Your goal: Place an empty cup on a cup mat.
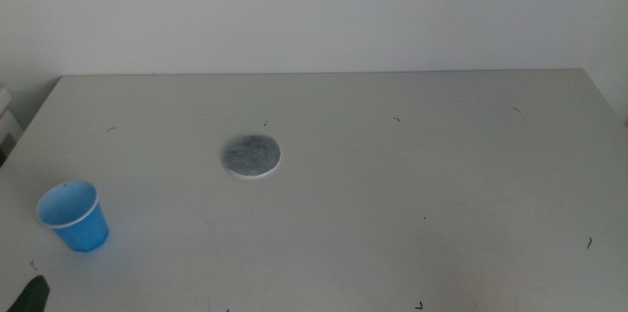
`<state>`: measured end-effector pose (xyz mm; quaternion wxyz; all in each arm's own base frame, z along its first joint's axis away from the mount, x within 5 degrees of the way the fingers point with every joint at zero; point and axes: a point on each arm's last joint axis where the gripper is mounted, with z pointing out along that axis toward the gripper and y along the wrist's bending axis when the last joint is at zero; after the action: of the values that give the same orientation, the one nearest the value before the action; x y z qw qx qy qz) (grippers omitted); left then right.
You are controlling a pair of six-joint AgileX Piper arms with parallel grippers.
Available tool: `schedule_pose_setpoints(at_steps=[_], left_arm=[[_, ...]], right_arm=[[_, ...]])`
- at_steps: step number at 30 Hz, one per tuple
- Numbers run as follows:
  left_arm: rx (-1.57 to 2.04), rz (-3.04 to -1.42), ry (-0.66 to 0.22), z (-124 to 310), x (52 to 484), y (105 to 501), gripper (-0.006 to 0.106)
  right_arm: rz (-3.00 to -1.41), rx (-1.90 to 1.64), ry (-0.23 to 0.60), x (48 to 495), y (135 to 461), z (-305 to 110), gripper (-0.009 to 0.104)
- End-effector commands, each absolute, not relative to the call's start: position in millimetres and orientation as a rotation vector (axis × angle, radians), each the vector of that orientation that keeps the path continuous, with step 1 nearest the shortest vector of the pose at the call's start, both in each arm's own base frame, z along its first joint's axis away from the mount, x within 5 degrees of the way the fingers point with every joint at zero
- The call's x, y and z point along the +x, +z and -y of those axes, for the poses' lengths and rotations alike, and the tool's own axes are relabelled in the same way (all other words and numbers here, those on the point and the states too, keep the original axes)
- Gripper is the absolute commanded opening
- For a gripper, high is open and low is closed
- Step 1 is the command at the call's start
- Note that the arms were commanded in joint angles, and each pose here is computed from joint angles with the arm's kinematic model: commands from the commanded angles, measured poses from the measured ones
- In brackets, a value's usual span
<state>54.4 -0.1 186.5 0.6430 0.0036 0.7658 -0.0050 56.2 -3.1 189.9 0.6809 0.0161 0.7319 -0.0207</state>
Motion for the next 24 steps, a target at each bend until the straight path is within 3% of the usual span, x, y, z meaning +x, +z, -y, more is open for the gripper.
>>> schedule_pose_setpoints(at_steps=[1,15,24], left_arm=[[0.001,-1.64,-0.022,0.4,54.8,208.9,0.105],[-0.005,-1.727,-0.025,1.6,100.6,315.2,0.105],[-0.048,-1.926,-0.041,1.8,130.4,383.5,0.105]], right_arm=[[-1.535,0.019,-0.061,54.4,201.9,2.9,0.094],[-1.535,0.019,-0.061,54.4,201.9,2.9,0.094],[-1.535,0.019,-0.061,54.4,201.9,2.9,0.094]])
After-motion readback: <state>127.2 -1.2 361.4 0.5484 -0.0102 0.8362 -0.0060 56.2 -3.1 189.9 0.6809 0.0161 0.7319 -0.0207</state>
